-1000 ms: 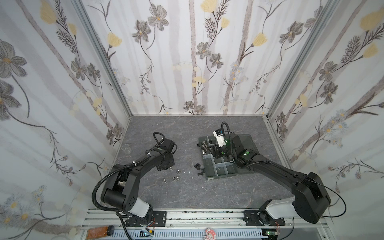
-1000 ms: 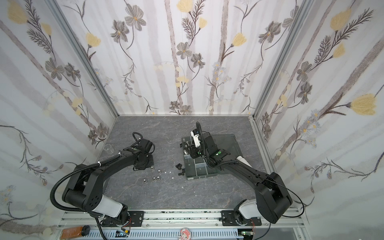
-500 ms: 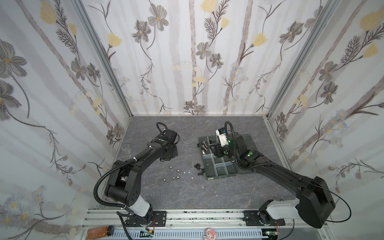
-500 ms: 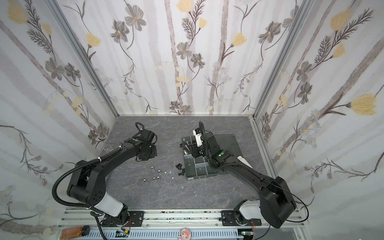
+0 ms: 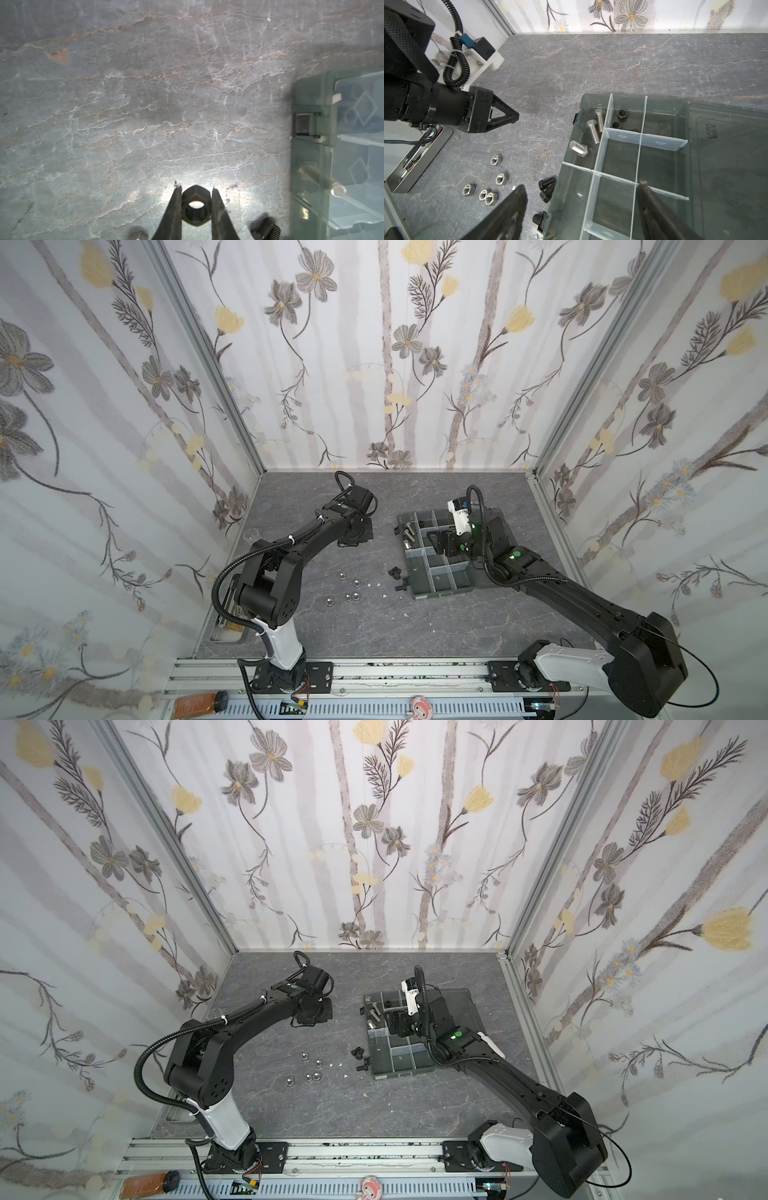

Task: Sort the screws and nuts into containers
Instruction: Place the nut into the container, then pick up the screw from the center of the table, then place the screw into the container.

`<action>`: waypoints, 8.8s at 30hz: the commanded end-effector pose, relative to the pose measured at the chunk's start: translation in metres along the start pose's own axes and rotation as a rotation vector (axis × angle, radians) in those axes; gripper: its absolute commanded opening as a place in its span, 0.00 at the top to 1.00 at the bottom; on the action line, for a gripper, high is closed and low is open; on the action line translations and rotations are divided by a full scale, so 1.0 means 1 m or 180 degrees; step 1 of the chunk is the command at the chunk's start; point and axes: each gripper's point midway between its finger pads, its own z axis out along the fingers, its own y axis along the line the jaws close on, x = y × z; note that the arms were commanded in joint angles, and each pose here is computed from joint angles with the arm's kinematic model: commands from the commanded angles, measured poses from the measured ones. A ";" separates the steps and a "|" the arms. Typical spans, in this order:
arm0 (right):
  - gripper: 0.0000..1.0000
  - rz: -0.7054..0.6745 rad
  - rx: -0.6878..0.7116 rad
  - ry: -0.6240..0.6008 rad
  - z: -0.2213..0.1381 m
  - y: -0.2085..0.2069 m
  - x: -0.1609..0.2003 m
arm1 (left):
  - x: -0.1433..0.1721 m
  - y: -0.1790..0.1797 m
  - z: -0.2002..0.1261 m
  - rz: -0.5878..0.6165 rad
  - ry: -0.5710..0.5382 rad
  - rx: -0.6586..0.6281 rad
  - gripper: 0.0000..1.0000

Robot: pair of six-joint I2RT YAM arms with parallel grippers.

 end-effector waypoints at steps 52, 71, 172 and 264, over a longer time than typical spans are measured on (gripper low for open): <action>0.00 0.0006 -0.0394 -0.0533 -0.059 0.009 0.008 | -0.039 -0.205 0.057 0.0669 -0.0018 0.0731 0.92; 0.02 -0.0256 -0.0315 -0.0384 -0.062 0.013 0.008 | -0.053 -0.216 0.021 0.0821 -0.0239 0.0889 0.33; 0.49 -0.1448 0.0140 0.2894 0.138 0.072 0.169 | -0.017 0.062 -0.132 -0.0428 -0.1425 0.0962 0.00; 0.55 -0.0310 0.0628 0.1753 0.116 -0.061 0.053 | -0.019 0.012 -0.088 -0.0064 -0.1012 0.0896 0.00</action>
